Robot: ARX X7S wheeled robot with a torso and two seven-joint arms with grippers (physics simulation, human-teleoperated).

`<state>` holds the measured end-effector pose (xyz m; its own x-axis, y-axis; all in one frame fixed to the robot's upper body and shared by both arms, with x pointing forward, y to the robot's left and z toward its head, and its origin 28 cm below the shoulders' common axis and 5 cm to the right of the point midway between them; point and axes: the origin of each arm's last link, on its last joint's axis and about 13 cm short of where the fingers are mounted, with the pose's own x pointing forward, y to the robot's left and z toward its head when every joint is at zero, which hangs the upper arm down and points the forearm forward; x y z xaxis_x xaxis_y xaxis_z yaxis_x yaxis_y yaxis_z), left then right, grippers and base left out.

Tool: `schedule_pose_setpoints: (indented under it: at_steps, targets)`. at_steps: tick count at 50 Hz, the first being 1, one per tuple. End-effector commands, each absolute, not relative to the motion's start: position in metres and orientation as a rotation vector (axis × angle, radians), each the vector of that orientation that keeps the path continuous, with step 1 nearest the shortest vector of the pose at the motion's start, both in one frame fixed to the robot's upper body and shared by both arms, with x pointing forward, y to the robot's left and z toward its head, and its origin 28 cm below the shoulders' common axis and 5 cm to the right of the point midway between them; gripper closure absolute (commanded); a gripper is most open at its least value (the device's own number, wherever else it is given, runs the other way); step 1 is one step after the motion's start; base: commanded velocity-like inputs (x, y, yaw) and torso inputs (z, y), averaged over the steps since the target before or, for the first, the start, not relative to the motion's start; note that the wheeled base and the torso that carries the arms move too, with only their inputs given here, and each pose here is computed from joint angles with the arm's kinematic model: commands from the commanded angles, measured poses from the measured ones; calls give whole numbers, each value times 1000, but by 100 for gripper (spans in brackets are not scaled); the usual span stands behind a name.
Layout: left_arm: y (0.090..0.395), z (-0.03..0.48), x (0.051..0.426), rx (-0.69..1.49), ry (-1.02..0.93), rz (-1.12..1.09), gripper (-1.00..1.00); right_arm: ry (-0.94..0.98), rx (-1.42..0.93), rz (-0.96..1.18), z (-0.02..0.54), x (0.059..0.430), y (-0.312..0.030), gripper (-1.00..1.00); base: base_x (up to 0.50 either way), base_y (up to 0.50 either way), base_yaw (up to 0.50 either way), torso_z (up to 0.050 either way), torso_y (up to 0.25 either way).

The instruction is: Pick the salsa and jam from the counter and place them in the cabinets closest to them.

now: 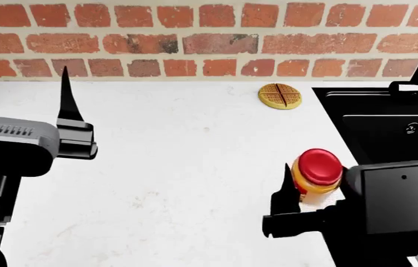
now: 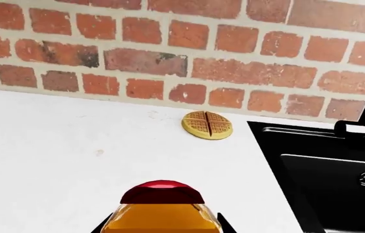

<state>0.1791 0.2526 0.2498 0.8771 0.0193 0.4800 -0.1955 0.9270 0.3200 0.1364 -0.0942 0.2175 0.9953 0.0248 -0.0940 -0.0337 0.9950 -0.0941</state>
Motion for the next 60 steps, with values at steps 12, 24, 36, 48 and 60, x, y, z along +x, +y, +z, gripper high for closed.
schedule_pose_setpoints:
  at_steps: [12,24,36,48,60]
  targets:
    - [254,252,178,383,-497,123,-100,19,-231,-41,284,121,-101,100,0,0,0,0,0]
    - [254,253,178,386,-498,125,-100,-58,-283,3,315,132,-87,100,0,0,0,0,0]
    - [255,251,176,386,-498,129,-100,-171,-302,37,362,153,-83,100,0,0,0,0,0]
    - [255,251,175,383,-503,127,-100,-384,-334,100,424,157,-73,100,0,0,0,0,0]
    - [255,259,170,382,-518,129,-100,-530,-322,138,490,182,-59,100,0,0,0,0,0]
